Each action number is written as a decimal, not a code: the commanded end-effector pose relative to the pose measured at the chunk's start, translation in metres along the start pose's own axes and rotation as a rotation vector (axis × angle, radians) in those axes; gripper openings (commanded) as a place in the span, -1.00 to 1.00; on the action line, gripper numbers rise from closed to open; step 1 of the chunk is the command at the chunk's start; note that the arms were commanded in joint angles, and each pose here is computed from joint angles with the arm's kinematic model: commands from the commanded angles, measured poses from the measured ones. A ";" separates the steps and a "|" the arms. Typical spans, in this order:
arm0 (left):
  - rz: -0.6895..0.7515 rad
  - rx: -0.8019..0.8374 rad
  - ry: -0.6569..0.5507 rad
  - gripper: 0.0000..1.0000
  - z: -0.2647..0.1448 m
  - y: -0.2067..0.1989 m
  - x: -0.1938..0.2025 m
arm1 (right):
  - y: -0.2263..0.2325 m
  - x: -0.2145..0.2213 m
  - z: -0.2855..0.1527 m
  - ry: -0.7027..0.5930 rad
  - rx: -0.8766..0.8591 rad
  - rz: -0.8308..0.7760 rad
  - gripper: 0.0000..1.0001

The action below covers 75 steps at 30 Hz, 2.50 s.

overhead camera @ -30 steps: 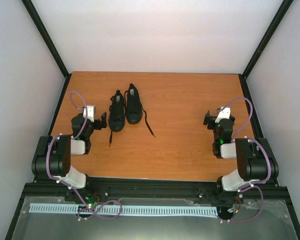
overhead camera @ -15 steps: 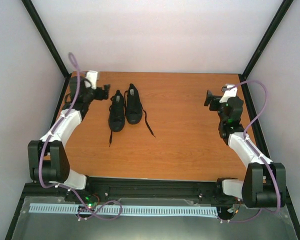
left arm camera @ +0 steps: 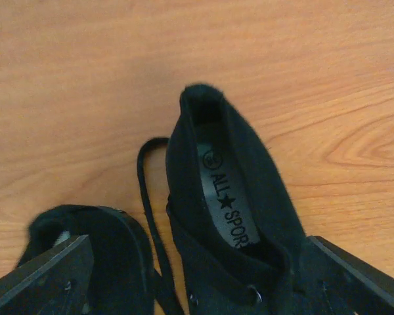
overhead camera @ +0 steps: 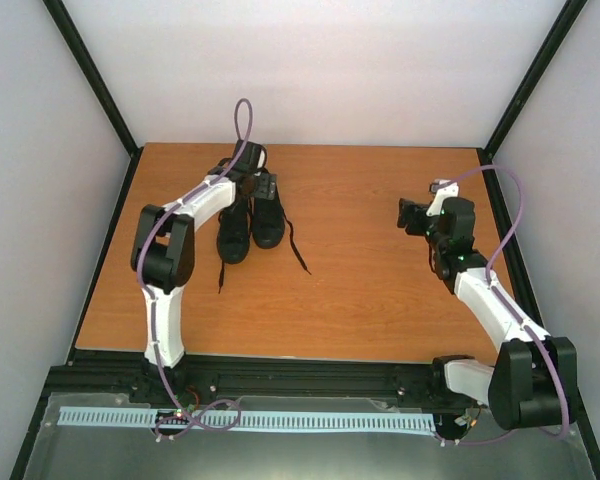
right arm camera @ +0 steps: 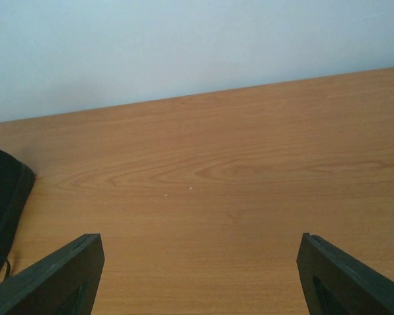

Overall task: Tie the shoes
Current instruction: Move the shoe to the center of the board, then cross the shoelace with the shoelace.

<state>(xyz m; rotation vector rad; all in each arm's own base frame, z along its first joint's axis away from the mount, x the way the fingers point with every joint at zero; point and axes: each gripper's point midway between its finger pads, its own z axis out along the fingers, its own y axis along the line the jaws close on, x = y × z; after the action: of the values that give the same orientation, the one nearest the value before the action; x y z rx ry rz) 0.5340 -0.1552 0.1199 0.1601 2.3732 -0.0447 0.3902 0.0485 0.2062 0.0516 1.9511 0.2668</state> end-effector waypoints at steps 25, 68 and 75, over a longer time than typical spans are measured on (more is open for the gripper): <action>-0.318 0.275 0.461 -0.90 -0.058 -0.164 0.105 | 0.011 0.025 -0.046 0.108 -0.026 0.060 0.53; 0.971 0.608 0.165 0.80 -0.034 -0.124 0.057 | 0.122 0.252 -0.061 0.946 -0.101 -0.237 0.20; 1.148 0.569 0.150 0.86 0.018 -0.123 0.068 | 0.117 0.273 -0.062 0.999 -0.083 -0.224 0.08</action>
<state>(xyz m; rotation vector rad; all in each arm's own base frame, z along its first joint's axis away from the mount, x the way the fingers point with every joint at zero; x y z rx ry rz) 0.4533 -0.2658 0.0380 1.6354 2.2298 -0.2980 0.2225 0.1952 0.0168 -0.4527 2.8645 0.2434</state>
